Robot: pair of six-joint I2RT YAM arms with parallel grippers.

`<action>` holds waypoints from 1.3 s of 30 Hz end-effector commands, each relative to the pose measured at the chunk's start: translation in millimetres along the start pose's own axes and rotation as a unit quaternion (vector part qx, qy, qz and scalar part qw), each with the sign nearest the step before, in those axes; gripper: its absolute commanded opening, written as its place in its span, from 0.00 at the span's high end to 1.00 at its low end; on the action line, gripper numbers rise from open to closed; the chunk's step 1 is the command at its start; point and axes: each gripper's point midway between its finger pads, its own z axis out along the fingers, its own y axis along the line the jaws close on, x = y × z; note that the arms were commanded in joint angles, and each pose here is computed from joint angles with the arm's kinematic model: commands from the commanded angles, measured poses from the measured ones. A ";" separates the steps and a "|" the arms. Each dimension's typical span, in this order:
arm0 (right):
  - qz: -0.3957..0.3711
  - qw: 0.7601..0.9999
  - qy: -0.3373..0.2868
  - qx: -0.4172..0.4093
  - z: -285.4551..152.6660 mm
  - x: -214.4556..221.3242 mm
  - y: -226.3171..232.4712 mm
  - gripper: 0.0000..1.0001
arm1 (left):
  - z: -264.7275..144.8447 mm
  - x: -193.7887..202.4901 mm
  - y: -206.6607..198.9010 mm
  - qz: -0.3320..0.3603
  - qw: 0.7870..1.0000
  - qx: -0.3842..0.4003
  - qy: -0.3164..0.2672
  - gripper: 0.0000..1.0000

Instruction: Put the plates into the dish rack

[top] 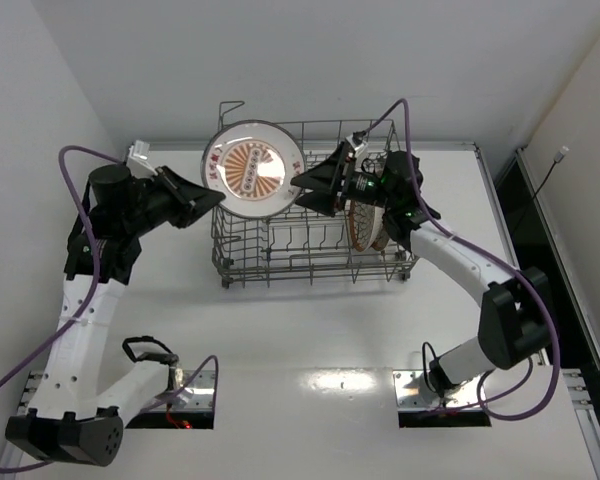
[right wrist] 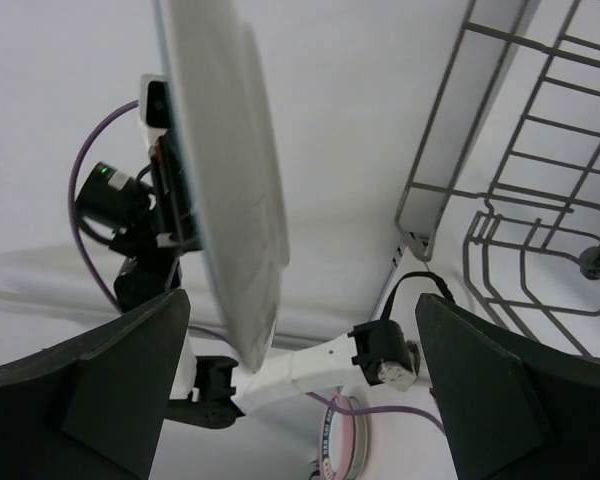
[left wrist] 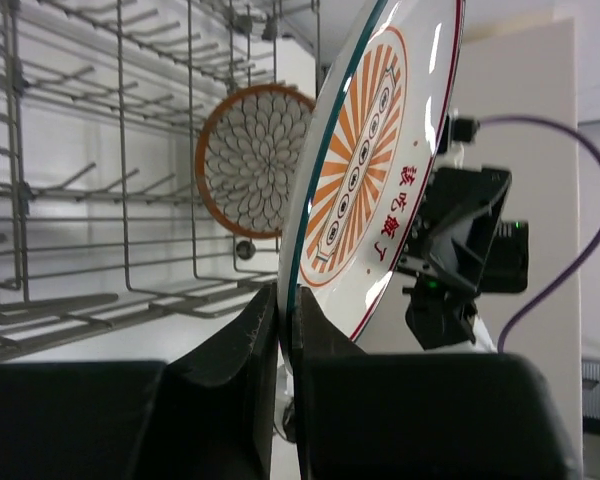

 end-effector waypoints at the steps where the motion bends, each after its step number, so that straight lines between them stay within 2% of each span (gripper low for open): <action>1: -0.043 0.999 -0.007 -0.032 5.2 -11.1 12.9 0.07 | 0.3 14.8 -24.3 0.000 0.999 0.041 0.008 1.00; 3: -0.038 0.999 -0.006 -0.031 6.8 -11.9 9.6 0.12 | 4.4 21.5 -25.1 0.005 0.999 0.040 0.011 1.00; 7: -0.041 0.999 -0.006 -0.030 7.4 -12.9 10.8 0.28 | 13.7 41.1 -31.7 0.008 0.998 0.044 0.036 1.00; 10: -0.041 0.999 -0.006 -0.030 7.4 -12.9 10.8 0.51 | 21.8 55.8 -34.3 0.007 0.997 0.046 0.063 1.00; 11: -0.042 0.999 -0.005 -0.026 7.4 -12.5 8.7 0.71 | 25.1 58.8 -33.2 0.007 0.997 0.043 0.066 1.00; 13: -0.041 0.999 -0.004 -0.019 5.7 -10.7 8.1 0.87 | 28.6 66.9 -39.0 0.012 0.996 0.048 0.077 1.00; 14: -0.044 0.999 -0.003 -0.017 4.0 -9.5 9.8 1.00 | 33.7 69.5 -36.2 0.011 0.996 0.041 0.081 1.00; 16: -0.058 0.998 -0.015 0.004 -0.8 -15.8 15.5 1.00 | 34.9 71.8 -43.2 0.020 0.995 0.045 0.085 0.98; 17: -0.066 0.997 -0.021 0.017 -4.5 -20.0 16.7 1.00 | 39.3 72.6 -39.5 0.025 0.995 0.037 0.090 0.89; 18: -0.100 0.994 -0.029 0.034 -6.4 -24.1 16.2 1.00 | 39.6 70.3 -43.4 0.031 0.995 0.039 0.089 0.85; 20: -0.110 0.989 -0.037 0.088 -19.6 -32.9 20.1 1.00 | 41.7 72.4 -43.9 0.047 0.994 0.035 0.096 0.77; 21: -0.128 0.984 -0.041 0.116 -24.9 -35.8 21.4 1.00 | 43.1 72.4 -42.8 0.051 0.993 0.027 0.101 0.69; 24: -0.161 0.974 -0.076 0.139 -45.0 -56.4 35.7 1.00 | 48.2 73.9 -33.5 0.059 0.992 0.008 0.107 0.56; 27: -0.176 0.959 -0.117 0.187 -73.4 -75.8 41.5 1.00 | 47.5 65.8 -26.9 0.067 0.993 -0.012 0.099 0.54; 28: -0.160 0.954 -0.119 0.224 -84.3 -76.3 30.3 1.00 | 43.9 59.8 -33.6 0.074 0.993 -0.011 0.088 0.53; 30: -0.178 0.931 -0.161 0.273 -108.3 -96.0 36.2 1.00 | 42.2 51.9 -33.9 0.094 0.993 -0.023 0.075 0.53; 31: -0.182 0.919 -0.149 0.318 -121.1 -90.0 25.2 1.00 | 37.2 40.6 -36.6 0.100 0.993 -0.033 0.054 0.48; 33: -0.200 0.882 -0.179 0.387 -144.5 -108.4 20.5 1.00 | 35.4 32.7 -38.0 0.116 0.992 -0.038 0.044 0.48; 34: -0.202 0.857 -0.172 0.443 -160.1 -110.5 0.9 1.00 | 33.7 27.3 -36.7 0.119 0.991 -0.044 0.036 0.44; 39: -0.222 0.797 -0.184 0.531 -186.8 -122.0 -19.0 1.00 | 34.4 19.9 -33.2 0.125 0.990 -0.051 0.030 0.43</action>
